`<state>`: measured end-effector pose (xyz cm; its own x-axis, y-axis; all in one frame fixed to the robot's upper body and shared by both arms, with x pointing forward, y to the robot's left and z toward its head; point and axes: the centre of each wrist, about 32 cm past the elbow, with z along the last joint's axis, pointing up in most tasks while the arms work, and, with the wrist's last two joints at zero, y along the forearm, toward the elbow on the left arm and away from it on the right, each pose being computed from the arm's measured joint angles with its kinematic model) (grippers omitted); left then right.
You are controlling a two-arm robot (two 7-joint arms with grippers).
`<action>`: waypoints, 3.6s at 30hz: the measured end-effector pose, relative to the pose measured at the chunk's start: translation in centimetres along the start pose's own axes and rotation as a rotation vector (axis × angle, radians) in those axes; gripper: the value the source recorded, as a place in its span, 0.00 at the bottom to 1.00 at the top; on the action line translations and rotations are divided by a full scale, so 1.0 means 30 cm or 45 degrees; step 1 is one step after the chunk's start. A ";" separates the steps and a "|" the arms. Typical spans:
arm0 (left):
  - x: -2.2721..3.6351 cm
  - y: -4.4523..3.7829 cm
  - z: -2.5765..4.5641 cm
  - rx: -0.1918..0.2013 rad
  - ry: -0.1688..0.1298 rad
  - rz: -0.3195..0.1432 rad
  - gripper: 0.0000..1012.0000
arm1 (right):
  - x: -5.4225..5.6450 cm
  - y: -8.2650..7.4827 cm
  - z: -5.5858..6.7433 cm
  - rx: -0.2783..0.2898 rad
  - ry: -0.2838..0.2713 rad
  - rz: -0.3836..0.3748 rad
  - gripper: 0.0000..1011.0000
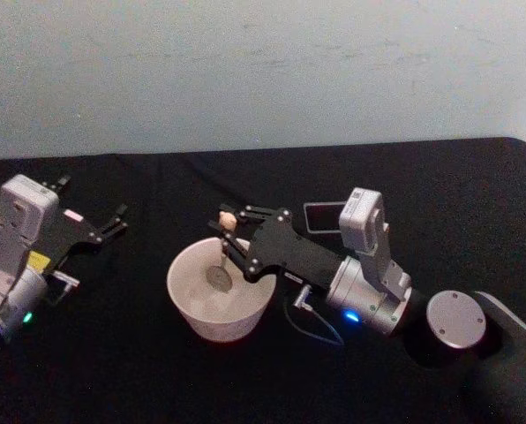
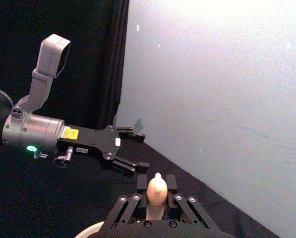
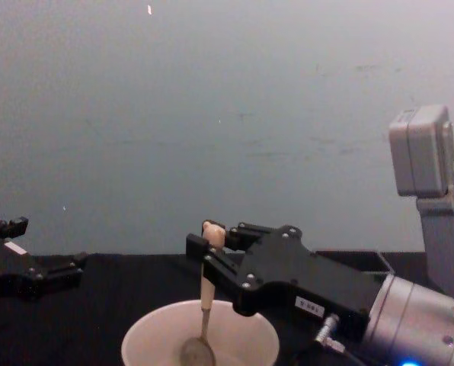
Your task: Pick up the stirring spoon with one hand, stir inside the cup, then place it back in its original position.
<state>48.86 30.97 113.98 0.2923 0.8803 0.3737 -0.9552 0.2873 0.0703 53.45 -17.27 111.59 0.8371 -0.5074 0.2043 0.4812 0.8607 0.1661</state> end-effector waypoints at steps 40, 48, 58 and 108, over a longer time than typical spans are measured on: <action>0.000 0.000 0.000 0.000 0.000 0.000 0.99 | -0.062 -0.033 0.028 0.029 0.044 0.115 0.21; 0.000 0.000 0.000 0.000 0.000 0.000 0.99 | -0.031 0.016 0.015 0.024 0.029 0.060 0.21; 0.000 0.000 0.000 0.000 0.000 0.000 0.99 | 0.009 0.015 0.001 -0.001 0.009 -0.009 0.21; 0.000 0.000 0.000 0.000 0.000 0.000 0.99 | 0.162 -0.133 0.323 0.228 -0.064 -0.186 0.21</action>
<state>48.86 30.97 113.98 0.2923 0.8803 0.3737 -0.9553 0.2873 0.0703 53.09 -23.57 121.28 0.7455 -0.6316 0.2129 0.5389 0.7591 0.3651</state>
